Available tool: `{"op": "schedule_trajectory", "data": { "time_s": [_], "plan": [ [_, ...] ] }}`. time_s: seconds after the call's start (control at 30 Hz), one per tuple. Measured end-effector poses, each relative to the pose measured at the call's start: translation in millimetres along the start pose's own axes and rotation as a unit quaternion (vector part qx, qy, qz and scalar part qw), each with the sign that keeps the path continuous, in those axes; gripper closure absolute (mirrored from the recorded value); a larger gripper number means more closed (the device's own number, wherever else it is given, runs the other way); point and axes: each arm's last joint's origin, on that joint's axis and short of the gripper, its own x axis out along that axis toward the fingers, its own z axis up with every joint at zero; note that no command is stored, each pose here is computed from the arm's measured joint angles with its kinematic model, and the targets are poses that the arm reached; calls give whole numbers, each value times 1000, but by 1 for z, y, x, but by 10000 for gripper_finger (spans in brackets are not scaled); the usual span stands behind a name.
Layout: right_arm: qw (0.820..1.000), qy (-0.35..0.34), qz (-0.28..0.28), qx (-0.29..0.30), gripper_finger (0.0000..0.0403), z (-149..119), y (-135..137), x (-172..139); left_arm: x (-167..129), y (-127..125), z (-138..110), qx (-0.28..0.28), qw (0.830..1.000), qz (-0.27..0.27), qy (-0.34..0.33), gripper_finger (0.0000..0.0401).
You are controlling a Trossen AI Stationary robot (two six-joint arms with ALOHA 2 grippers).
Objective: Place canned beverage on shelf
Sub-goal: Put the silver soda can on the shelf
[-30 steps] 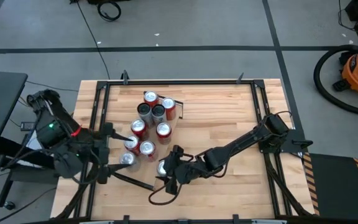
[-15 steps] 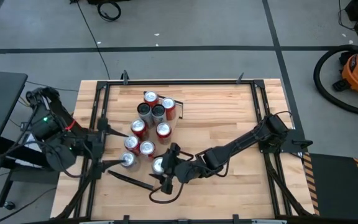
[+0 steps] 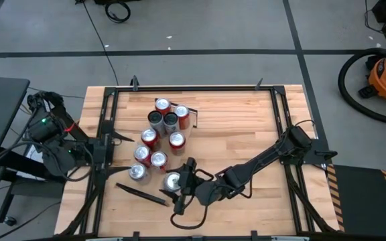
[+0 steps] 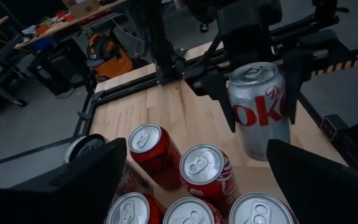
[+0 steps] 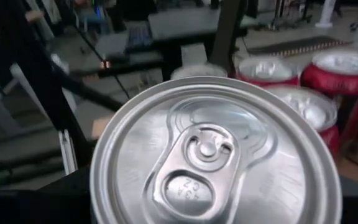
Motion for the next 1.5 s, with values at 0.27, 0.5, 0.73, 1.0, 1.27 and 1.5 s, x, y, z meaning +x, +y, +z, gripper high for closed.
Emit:
{"op": "schedule_trajectory", "data": {
  "time_s": [0.27, 0.5, 0.73, 1.0, 1.27, 1.5],
  "plan": [
    [1000, -5, -4, -15, 88, -3, 12, 12, 0, 0, 0, 0, 1000, 0, 0, 1],
    [999, 0, -35, -40, 88, -8, 21, 27, 0, 1, -1, 3, 1000, 2, 4, 1],
    [998, -4, -56, -31, 88, 2, 22, 33, 0, 1, -3, 1, 1000, 3, 10, 1],
    [998, 14, -46, -39, 88, -2, 19, 36, 0, 1, -3, 1, 1000, 3, 13, 1],
    [998, 33, -23, -39, 88, -5, 13, 43, 0, 1, -4, -3, 1000, 4, 13, 1],
    [998, 41, -19, -42, 88, -3, 6, 49, 0, 1, -4, -3, 1000, 3, 13, 1]
  ]
}}
